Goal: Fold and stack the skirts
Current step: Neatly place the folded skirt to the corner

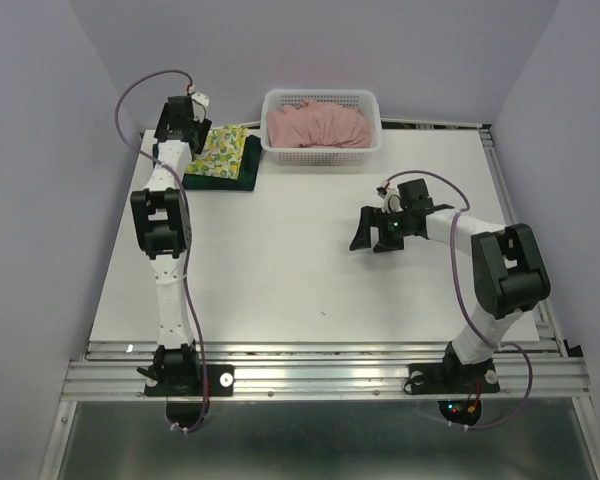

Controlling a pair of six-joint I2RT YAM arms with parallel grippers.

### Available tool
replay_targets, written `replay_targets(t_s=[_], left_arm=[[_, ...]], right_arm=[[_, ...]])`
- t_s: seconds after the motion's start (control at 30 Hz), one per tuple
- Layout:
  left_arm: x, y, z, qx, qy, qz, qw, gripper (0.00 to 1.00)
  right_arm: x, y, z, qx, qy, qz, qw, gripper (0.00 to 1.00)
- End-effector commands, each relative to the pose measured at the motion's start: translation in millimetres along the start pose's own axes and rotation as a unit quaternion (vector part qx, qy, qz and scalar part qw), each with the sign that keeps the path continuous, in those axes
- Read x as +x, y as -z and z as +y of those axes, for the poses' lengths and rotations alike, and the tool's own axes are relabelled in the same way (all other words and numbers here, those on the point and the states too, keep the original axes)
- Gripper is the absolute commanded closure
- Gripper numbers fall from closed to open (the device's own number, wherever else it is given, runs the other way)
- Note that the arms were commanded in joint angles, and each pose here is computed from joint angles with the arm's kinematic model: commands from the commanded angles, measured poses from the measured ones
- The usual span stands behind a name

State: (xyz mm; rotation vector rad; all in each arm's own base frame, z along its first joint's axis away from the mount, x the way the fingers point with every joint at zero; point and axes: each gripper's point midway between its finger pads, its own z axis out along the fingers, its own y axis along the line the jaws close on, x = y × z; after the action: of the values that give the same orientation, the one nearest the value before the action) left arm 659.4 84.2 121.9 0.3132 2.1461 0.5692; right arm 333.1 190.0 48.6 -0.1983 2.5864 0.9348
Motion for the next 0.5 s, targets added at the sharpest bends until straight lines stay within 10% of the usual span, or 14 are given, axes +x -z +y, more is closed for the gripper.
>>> replay_targets(t_s=[0.0, 0.23, 0.47], left_arm=[[-91.3, 84.8, 91.1, -0.079, 0.061, -0.104, 0.99, 0.02], [-130.9, 181.3, 149.9, -0.117, 0.106, -0.153, 0.976, 0.02], [-81.7, 230.2, 68.9, 0.071, 0.084, -0.102, 0.989, 0.01]], right_arm=[[-21.8, 27.1, -8.2, 0.041, 0.021, -0.031, 0.998, 0.0], [-78.5, 77.4, -8.9, 0.083, 0.062, -0.126, 0.987, 0.0], [-87.7, 105.7, -2.1, 0.105, 0.089, -0.159, 0.978, 0.0]])
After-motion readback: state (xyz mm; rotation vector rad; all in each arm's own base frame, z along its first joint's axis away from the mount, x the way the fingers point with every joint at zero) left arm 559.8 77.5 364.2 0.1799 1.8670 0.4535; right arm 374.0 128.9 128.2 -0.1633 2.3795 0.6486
